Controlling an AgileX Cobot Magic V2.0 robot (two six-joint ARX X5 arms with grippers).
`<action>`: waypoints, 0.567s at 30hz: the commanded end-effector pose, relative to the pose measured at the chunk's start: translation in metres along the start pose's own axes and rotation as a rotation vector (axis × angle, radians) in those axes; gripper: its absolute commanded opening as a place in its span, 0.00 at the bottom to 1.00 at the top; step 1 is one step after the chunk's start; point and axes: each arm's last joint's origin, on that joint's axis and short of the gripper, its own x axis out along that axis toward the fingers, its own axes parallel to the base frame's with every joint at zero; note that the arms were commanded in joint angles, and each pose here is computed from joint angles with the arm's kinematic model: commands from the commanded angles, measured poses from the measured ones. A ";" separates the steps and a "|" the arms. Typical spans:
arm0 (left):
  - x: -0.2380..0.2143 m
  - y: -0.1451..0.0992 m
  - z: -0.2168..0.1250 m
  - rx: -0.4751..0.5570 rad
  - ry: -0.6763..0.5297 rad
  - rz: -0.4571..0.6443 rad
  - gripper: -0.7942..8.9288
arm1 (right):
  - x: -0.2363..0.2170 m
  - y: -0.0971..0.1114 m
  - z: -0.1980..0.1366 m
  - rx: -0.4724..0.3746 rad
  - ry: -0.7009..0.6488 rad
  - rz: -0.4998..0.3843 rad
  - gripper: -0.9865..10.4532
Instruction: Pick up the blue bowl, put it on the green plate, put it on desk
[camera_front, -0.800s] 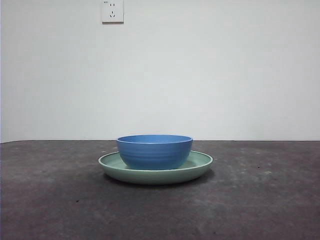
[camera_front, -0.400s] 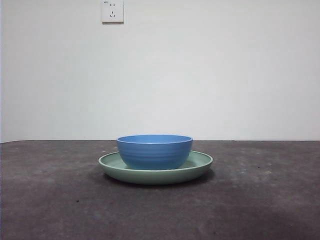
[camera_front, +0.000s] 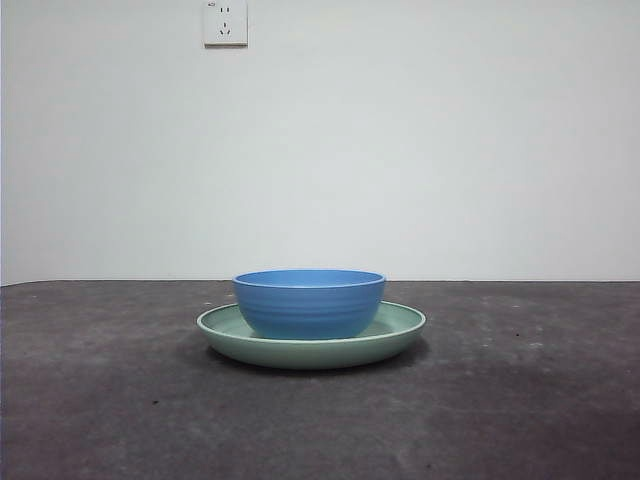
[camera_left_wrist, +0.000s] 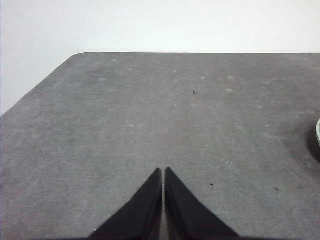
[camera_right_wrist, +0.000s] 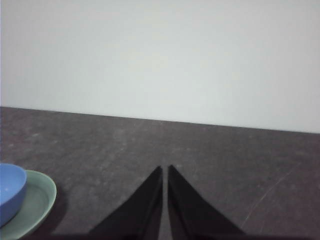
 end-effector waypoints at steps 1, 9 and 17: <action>0.002 0.000 -0.007 -0.006 0.025 0.002 0.09 | 0.000 0.000 -0.008 0.025 -0.007 -0.004 0.10; 0.002 0.000 -0.007 -0.006 0.026 0.002 0.09 | 0.002 -0.001 -0.032 0.080 0.087 -0.010 0.10; 0.002 0.000 -0.007 -0.006 0.026 0.002 0.09 | 0.000 -0.002 -0.045 0.105 0.230 -0.035 0.10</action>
